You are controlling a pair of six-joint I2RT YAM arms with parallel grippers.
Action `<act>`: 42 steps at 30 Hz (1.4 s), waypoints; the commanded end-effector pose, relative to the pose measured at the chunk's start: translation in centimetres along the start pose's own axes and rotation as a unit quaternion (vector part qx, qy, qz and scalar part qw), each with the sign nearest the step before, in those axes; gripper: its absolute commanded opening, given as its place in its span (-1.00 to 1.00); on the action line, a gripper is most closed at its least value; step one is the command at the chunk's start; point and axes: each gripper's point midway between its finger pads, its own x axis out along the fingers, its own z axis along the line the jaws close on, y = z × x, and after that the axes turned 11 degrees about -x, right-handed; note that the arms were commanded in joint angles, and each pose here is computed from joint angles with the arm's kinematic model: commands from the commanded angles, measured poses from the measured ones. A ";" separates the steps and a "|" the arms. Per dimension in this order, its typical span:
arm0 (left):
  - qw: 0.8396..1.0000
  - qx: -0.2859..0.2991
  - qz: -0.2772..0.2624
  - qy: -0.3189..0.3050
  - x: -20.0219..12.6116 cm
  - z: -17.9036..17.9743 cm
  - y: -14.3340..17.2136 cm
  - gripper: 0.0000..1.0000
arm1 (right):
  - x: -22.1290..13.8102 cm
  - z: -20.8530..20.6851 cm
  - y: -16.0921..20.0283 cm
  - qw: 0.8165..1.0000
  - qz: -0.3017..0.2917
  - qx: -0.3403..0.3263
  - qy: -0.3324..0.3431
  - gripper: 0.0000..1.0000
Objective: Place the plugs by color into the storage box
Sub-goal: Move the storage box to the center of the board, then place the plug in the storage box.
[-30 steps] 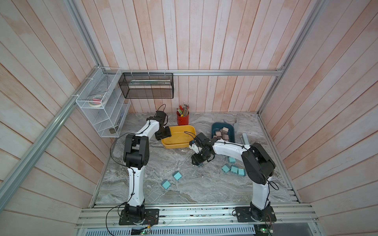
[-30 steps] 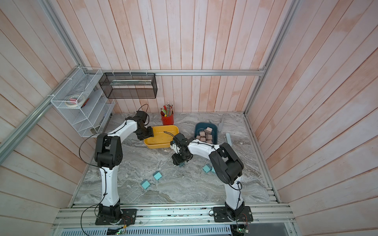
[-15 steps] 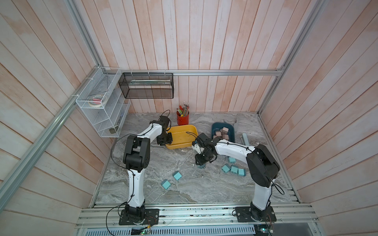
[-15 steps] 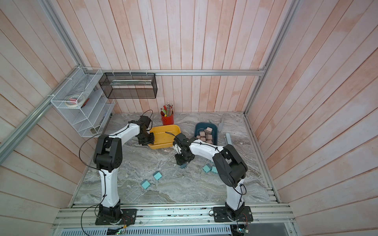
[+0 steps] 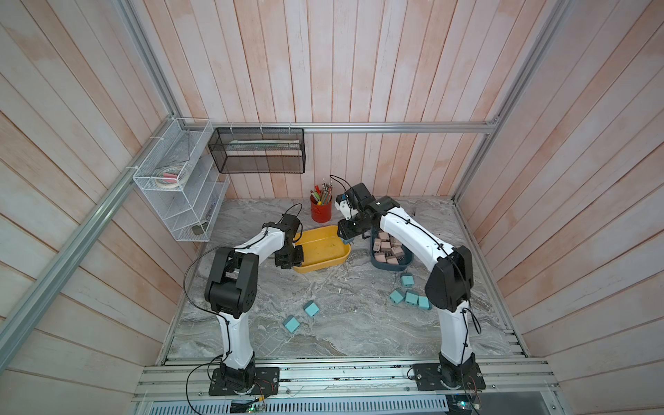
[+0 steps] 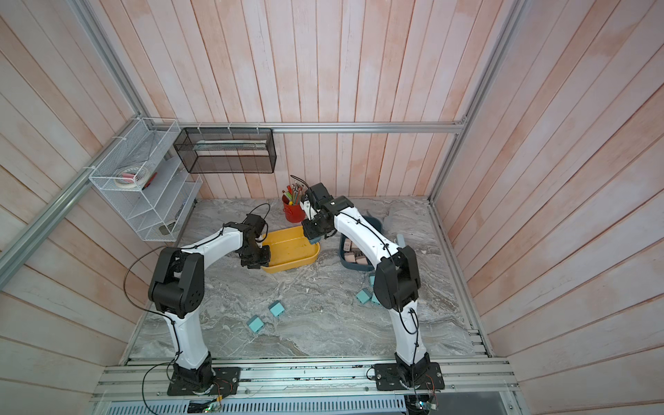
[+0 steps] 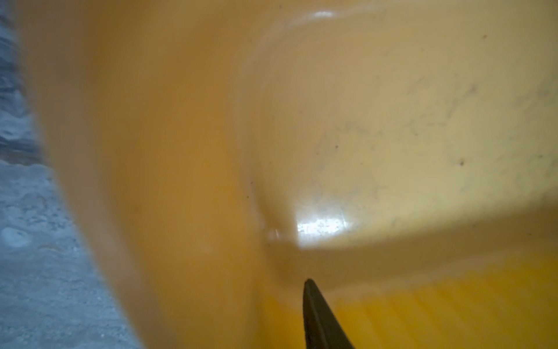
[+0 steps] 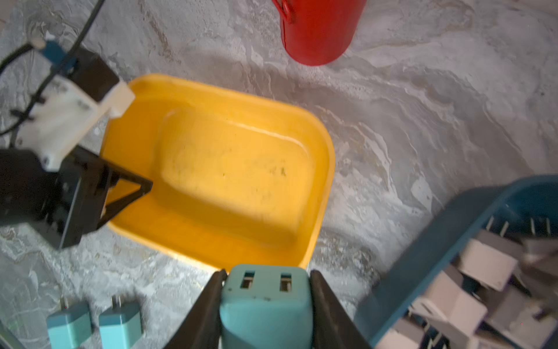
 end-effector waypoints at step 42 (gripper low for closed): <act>0.978 -0.152 -0.089 0.109 -10.3 3.2 1.1 0.76 | 2.0 19.6 8.4 0.993 0.056 -0.051 -0.092 0.42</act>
